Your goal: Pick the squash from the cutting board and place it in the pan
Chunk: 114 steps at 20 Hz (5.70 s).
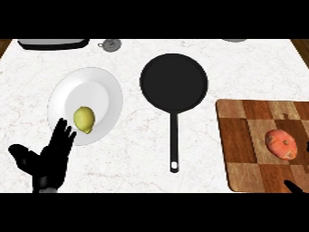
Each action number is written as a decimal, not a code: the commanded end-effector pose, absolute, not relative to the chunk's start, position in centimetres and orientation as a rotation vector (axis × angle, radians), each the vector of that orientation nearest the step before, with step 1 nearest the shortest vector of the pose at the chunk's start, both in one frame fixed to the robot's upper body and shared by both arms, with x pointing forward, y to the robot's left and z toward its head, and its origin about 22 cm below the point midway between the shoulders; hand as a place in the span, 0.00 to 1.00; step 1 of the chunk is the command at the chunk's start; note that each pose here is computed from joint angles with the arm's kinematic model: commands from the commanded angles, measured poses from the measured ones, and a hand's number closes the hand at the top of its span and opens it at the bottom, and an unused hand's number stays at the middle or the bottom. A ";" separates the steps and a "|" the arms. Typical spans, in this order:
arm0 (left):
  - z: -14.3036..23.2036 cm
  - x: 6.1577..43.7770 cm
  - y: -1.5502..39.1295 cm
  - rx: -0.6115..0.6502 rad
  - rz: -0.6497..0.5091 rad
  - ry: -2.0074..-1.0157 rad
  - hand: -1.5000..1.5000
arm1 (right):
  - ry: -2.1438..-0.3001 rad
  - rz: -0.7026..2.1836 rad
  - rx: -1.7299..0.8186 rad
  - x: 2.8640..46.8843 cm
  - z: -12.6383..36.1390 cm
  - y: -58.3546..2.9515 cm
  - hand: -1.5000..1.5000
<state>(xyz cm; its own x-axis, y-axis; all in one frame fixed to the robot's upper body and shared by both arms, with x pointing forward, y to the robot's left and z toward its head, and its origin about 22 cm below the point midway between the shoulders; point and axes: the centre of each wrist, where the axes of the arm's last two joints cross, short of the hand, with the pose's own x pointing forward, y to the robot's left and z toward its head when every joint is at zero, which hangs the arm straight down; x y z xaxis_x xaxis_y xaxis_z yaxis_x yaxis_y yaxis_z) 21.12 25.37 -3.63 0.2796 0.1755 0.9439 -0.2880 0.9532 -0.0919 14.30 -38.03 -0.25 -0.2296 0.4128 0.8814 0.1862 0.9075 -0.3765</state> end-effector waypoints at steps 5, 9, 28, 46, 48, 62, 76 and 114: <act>-4.2 21.5 25.3 0.087 0.287 -1.248 0.50 | -1.726 0.286 -0.781 10.9 2.8 -36.9 0.00; -4.5 20.4 25.2 0.074 0.276 -1.240 0.50 | -1.633 0.301 -0.841 15.6 6.8 -37.1 0.00; -3.3 21.9 24.8 0.052 0.248 -1.232 0.50 | -0.966 0.939 -0.851 27.0 9.6 -37.4 0.00; -3.8 22.0 24.1 0.091 0.262 -1.228 0.50 | -0.839 1.038 -0.682 25.2 7.9 -37.7 0.00; -3.5 23.1 24.3 0.063 0.254 -1.232 0.50 | -0.858 1.028 -0.705 27.4 5.3 -38.0 0.00; -4.7 21.9 24.6 0.068 0.273 -1.235 0.50 | -0.956 1.133 -0.723 26.3 1.6 -37.8 1.00; -4.1 22.0 25.5 0.075 0.270 -1.233 0.50 | -1.058 1.120 -0.738 28.3 0.2 -24.8 1.00; -4.3 23.0 24.0 0.052 0.218 -1.252 0.50 | -1.317 0.464 -1.417 38.6 13.4 -0.6 1.00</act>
